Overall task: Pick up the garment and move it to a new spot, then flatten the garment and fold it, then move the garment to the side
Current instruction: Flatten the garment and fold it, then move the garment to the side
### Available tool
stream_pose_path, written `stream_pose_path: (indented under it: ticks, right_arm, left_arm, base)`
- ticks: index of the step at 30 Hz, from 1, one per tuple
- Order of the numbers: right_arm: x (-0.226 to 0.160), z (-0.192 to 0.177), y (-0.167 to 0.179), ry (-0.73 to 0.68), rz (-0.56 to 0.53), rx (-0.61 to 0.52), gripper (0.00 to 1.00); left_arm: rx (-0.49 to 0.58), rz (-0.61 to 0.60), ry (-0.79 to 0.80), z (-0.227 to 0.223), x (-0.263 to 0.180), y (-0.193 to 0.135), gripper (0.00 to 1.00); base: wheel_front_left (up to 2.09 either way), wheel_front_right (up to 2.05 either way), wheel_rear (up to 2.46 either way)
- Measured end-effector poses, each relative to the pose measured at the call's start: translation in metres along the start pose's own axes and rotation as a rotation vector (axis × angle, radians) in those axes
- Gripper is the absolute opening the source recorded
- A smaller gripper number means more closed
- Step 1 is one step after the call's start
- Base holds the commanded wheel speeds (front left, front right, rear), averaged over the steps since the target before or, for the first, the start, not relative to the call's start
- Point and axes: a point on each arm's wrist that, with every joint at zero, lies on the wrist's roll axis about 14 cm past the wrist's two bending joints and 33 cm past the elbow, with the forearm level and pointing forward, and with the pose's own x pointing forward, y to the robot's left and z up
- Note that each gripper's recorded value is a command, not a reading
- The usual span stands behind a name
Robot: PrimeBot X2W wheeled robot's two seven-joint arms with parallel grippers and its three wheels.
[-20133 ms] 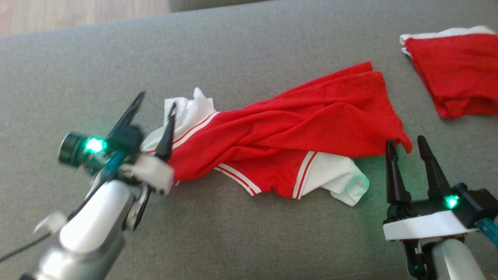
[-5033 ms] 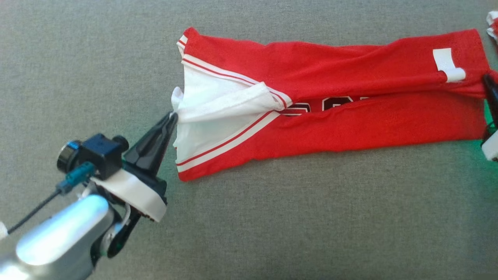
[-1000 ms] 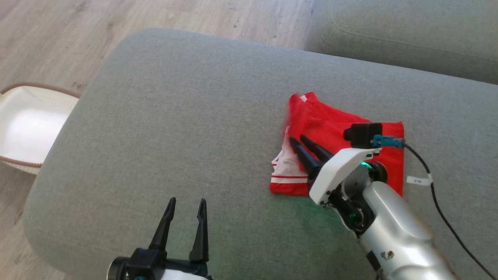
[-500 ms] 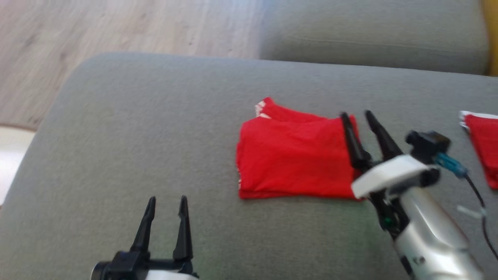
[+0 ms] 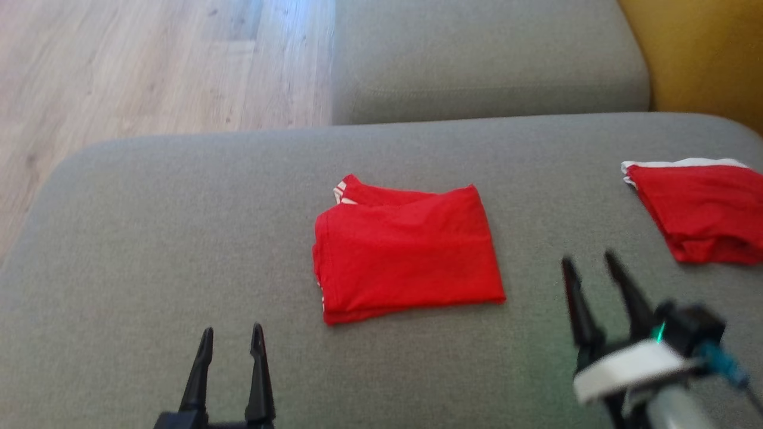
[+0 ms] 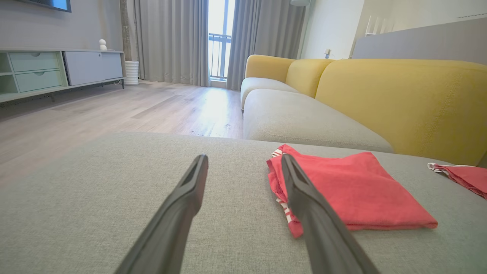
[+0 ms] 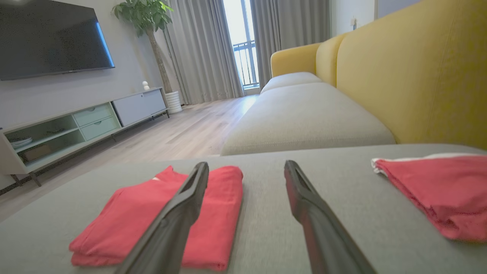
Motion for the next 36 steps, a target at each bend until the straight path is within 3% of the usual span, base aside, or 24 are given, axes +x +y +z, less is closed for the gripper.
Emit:
stream_pose_path:
  ticks: [9, 36]
  right_arm:
    - [-0.049, -0.034, 0.014, 0.08, -0.02, 0.031, 1.0]
    - [-0.047, -0.04, 0.017, 0.101, -0.013, 0.054, 1.0]
  left_arm:
    - [0.019, -0.032, -0.001, -0.002, -0.011, -0.005, 1.0]
    - [0.036, -0.052, 0.037, -0.014, -0.014, -0.008, 1.0]
  base:
    - [0.0, 0.0, 0.0]
    - [0.0, 0.0, 0.0]
